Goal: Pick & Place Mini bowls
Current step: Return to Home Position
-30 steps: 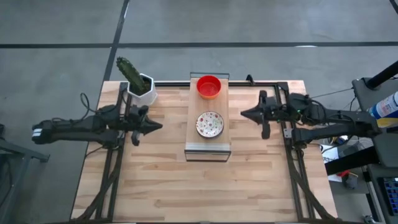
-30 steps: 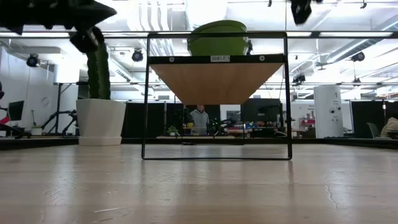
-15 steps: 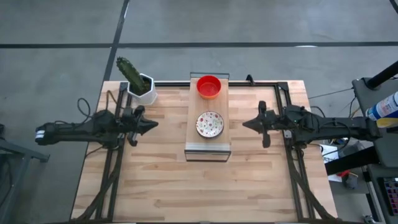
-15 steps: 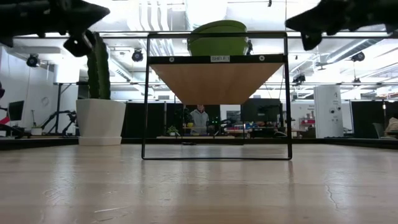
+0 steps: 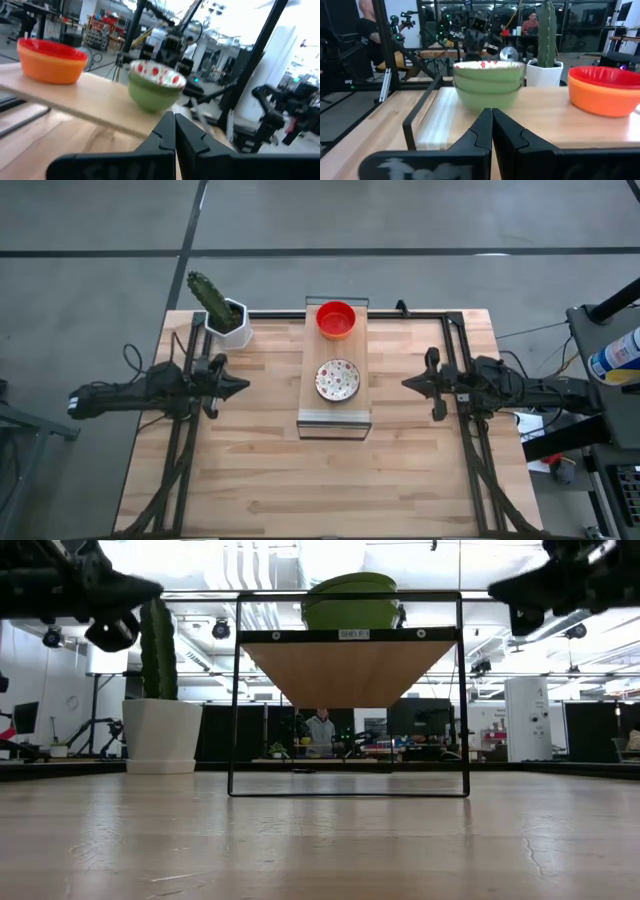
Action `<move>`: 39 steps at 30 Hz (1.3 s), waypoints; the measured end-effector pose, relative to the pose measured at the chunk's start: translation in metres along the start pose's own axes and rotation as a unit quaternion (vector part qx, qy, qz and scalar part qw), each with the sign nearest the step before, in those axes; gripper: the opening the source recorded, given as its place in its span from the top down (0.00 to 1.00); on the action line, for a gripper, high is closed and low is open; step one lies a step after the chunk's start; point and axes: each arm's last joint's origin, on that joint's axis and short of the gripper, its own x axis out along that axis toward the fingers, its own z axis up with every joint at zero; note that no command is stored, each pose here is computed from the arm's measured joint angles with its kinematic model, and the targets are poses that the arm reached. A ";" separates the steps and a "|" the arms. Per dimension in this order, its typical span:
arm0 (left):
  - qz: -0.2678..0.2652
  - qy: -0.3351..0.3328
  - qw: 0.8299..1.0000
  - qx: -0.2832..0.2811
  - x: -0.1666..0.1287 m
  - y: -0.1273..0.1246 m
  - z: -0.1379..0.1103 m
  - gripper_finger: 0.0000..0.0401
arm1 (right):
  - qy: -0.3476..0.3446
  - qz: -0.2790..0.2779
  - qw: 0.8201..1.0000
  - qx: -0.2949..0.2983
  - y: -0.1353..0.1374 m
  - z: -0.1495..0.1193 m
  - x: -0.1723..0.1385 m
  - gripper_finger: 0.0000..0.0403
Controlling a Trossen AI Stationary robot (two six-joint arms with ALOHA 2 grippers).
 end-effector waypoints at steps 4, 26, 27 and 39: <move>-0.002 -0.007 1.000 0.007 -0.003 0.003 -0.009 1.00 | -0.001 0.000 1.000 0.001 0.000 -0.017 -0.004 0.98; 0.034 0.024 0.999 0.000 -0.004 0.016 -0.042 1.00 | 0.041 -0.004 0.997 -0.064 -0.002 -0.066 -0.009 0.98; 0.035 0.024 0.999 -0.003 -0.004 0.016 -0.042 1.00 | 0.040 -0.004 0.997 -0.065 -0.002 -0.066 -0.009 0.98; 0.038 0.026 0.999 -0.006 -0.004 0.016 -0.042 1.00 | 0.044 -0.006 0.999 -0.017 -0.002 -0.067 -0.008 0.98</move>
